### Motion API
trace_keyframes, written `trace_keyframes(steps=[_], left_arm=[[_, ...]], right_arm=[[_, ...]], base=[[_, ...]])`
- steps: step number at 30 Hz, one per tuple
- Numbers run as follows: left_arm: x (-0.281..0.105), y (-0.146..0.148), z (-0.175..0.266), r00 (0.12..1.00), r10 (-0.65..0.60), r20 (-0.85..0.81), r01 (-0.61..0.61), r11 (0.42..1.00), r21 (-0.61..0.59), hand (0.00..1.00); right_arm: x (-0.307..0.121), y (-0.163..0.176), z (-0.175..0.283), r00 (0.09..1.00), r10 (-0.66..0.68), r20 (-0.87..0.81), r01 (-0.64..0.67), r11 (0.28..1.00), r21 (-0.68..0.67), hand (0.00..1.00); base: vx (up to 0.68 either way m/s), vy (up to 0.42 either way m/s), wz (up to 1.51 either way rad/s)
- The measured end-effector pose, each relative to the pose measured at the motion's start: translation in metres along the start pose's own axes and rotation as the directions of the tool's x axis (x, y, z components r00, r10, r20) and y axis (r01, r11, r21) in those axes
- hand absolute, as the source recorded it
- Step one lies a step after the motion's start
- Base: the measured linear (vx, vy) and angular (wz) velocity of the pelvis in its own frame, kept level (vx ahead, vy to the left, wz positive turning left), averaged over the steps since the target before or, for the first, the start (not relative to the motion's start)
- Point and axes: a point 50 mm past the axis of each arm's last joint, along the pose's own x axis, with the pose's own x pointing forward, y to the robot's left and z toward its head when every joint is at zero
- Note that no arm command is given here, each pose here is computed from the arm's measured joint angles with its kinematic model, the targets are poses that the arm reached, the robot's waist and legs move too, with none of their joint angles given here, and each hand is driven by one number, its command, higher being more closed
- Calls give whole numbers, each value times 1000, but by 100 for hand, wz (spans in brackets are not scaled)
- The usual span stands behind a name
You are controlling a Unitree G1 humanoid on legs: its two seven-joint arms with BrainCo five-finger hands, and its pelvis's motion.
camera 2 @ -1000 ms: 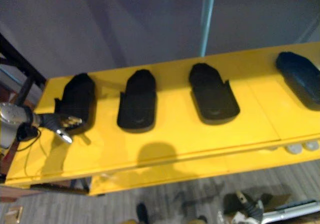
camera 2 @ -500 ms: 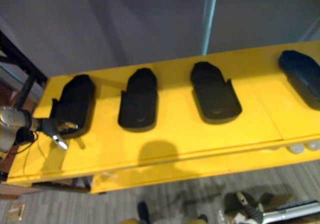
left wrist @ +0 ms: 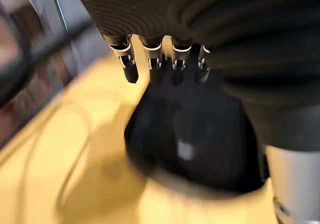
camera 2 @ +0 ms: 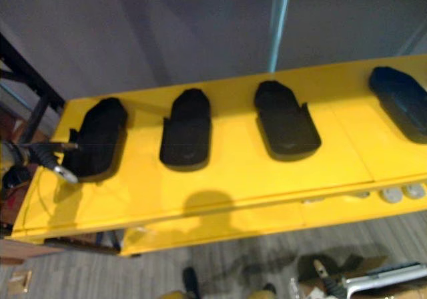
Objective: Walk over and take plastic housings, then place them on the shelf
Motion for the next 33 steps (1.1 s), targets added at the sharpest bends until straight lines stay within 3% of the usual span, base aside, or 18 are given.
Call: trace_keyframes(steps=[2,3,6,9,11,13,17,22,27,29,31,33], left_arm=[[2,8,5,986,159,56,-154,985,-82,0],[5,12,14,952,287,109,-263,946,-190,0],[1,13,48,779,585,226,-438,765,-471,0],[-12,13,76,606,749,267,-458,603,-653,0],[-31,13,93,464,843,273,-409,477,-778,0],[-43,11,97,381,894,237,-368,382,-848,0],[-65,6,91,256,958,128,-343,213,-915,0],[-86,-23,82,189,980,54,-365,121,-923,0],[-106,-42,65,103,995,-1,-512,52,-857,0],[-113,-48,56,68,997,-45,-571,2,-821,0],[-126,-58,35,27,990,-138,-649,-88,-756,0],[-132,-68,21,29,981,-194,-694,-120,-710,0]], right_arm=[[-2,0,-4,1000,0,-11,0,1000,0,0],[-3,-1,-6,1000,-4,-15,4,1000,-2,0],[-4,-5,-10,999,-23,-24,23,1000,-10,0],[-5,-10,-12,999,-39,-28,39,999,-12,0],[-6,-12,-14,998,-49,-30,48,999,-24,0],[-8,-13,-16,998,-55,-37,54,998,-25,0],[-9,-14,-20,998,-47,-46,44,998,-48,0],[-17,-21,-33,996,-48,-79,41,995,-89,0],[-19,-22,-37,995,-45,-91,35,993,-110,0],[-20,-22,-40,994,-37,-98,24,992,-126,0],[-20,-20,-41,995,-20,-101,6,991,-134,0],[-20,-18,-40,995,-7,-103,-7,991,-134,0]], base=[[-34,9,0],[0,0,0],[-11,2,0],[0,0,0],[-5,0,-7],[-7,1,-12],[-17,-3,-5],[0,-1,3],[-18,2,19],[-19,-3,30],[-13,-8,50],[-17,-7,50]])
